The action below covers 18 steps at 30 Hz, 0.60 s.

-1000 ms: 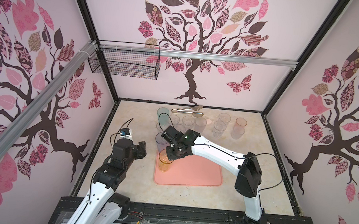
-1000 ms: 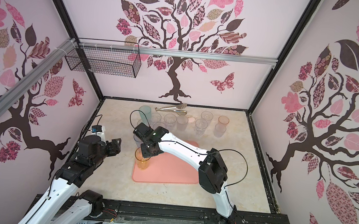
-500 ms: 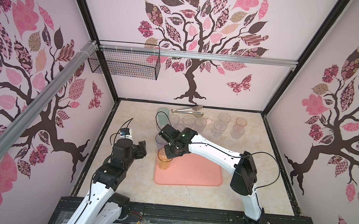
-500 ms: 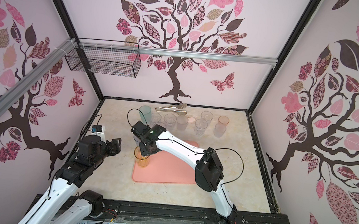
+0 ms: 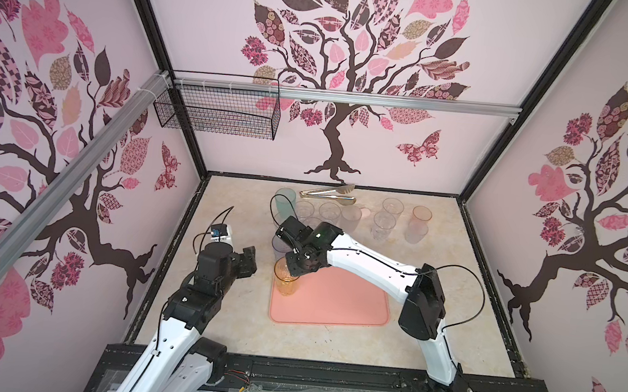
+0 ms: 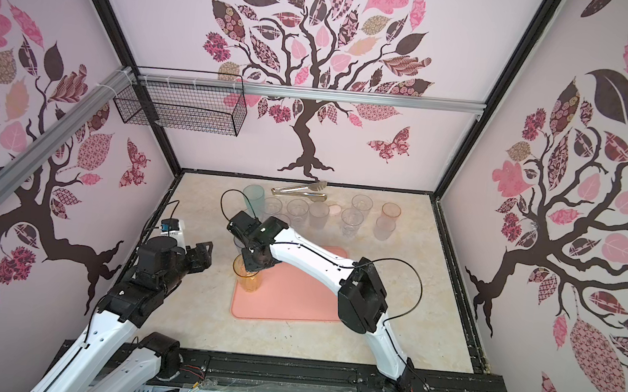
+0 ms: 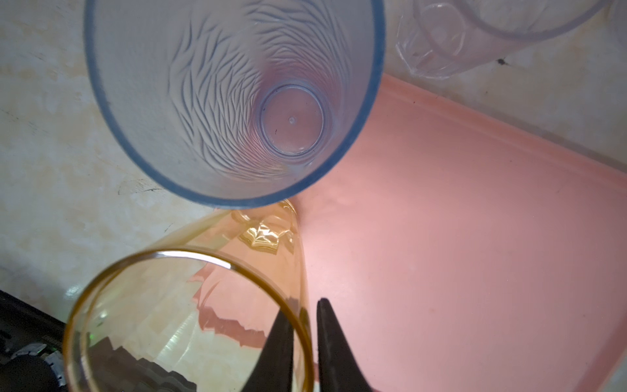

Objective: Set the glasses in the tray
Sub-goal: 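Lower the amber glass onto the tray beside the blue glass with the right gripper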

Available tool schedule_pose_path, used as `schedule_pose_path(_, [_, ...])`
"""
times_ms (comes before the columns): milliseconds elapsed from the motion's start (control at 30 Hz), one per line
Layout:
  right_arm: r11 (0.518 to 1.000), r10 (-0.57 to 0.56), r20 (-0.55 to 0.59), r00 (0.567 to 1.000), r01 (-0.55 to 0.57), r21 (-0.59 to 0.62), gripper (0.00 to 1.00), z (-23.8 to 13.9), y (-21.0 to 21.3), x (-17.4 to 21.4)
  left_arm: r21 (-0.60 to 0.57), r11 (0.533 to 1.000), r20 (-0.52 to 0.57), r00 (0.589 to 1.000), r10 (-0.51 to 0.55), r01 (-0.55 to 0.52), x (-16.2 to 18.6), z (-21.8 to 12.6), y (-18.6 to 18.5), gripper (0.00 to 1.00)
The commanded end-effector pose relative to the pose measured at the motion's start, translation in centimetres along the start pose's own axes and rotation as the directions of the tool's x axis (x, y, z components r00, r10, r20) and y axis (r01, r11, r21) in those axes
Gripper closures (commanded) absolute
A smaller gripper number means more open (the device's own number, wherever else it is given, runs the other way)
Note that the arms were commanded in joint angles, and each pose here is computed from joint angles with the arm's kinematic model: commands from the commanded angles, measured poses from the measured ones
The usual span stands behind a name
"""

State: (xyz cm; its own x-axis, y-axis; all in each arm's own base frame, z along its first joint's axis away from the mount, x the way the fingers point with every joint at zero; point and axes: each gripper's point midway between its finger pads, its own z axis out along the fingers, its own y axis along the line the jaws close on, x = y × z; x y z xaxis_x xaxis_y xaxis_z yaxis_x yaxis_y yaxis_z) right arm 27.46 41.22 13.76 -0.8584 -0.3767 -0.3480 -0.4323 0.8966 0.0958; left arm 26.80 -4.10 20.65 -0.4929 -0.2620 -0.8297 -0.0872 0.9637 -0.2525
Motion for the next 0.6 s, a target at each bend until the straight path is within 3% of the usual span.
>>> schedule_pose_path(0, [1.0,-0.012,-0.03,0.999,0.012,0.009,0.8,0.6,0.3,0.6,0.009,1.0,-0.009,1.0,-0.003,0.003,0.8,0.5,0.0,0.3])
schedule_pose_path(567, [0.997,0.023,-0.03,0.999,-0.025,-0.069,0.79,0.4,1.7,0.4,0.019,1.0,-0.015,1.0,0.0,0.0,0.9,0.7,-0.2,0.29])
